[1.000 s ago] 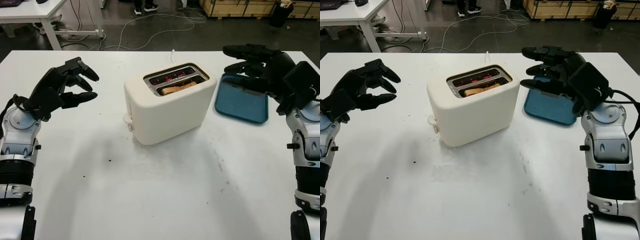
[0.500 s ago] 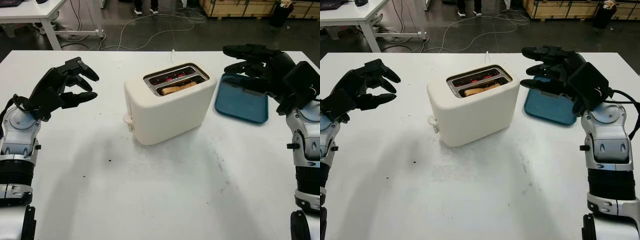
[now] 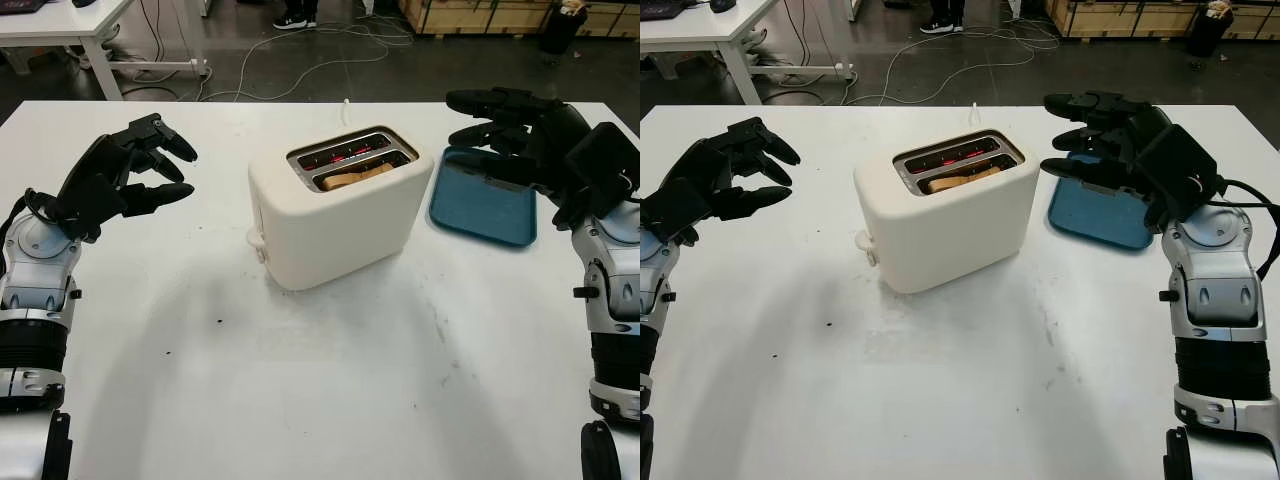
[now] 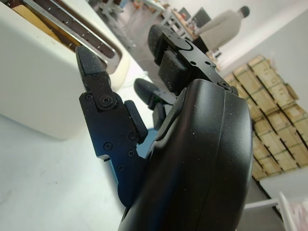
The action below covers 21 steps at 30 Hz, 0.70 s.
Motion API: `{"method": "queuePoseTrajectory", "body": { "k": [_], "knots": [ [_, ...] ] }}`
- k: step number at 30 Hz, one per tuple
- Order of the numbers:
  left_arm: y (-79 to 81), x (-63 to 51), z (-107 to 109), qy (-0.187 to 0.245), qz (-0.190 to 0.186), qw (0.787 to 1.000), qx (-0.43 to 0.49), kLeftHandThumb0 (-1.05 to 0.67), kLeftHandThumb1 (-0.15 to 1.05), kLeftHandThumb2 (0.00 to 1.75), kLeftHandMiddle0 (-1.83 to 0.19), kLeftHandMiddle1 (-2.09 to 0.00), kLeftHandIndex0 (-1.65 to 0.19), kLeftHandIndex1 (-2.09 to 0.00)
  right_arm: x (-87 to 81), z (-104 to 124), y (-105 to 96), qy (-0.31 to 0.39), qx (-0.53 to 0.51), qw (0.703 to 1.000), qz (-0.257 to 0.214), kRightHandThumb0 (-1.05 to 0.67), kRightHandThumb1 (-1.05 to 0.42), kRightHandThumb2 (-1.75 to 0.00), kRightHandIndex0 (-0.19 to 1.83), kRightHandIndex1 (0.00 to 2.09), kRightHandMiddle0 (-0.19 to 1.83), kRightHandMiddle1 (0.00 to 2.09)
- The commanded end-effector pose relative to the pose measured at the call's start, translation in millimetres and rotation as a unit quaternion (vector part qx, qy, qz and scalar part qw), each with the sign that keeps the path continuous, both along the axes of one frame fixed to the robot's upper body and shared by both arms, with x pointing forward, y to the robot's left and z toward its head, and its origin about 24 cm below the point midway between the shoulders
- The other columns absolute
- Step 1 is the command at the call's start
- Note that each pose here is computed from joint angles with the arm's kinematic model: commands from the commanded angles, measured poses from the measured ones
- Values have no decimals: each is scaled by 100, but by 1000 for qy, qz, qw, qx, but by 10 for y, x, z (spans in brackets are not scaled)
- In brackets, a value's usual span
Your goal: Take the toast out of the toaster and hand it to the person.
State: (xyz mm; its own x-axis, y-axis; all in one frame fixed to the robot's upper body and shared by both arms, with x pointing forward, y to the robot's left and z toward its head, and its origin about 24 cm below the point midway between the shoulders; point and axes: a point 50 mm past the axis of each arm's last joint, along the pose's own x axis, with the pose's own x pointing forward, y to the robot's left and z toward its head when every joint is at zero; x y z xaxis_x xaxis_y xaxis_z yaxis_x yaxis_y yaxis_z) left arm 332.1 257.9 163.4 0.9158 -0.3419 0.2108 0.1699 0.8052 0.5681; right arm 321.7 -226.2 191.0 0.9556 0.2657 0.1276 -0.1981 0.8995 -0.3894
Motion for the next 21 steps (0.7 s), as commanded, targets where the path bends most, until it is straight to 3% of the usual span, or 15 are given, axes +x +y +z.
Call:
{"method": "queuePoseTrajectory", "body": {
  "k": [1, 21],
  "knots": [
    [-1, 5, 29, -11, 0, 1000, -5, -105, 92, 9, -30, -148, -29, -138, -1, 9, 18, -1, 7, 1000, 2, -34, -76, 0, 28, 96, 66, 5],
    [-13, 14, 32, -9, -1, 1000, -8, -105, 92, 8, -31, -148, -29, -138, 5, 14, 3, -6, 1, 1000, 3, -36, -76, 0, 28, 97, 67, 6]
  ]
}}
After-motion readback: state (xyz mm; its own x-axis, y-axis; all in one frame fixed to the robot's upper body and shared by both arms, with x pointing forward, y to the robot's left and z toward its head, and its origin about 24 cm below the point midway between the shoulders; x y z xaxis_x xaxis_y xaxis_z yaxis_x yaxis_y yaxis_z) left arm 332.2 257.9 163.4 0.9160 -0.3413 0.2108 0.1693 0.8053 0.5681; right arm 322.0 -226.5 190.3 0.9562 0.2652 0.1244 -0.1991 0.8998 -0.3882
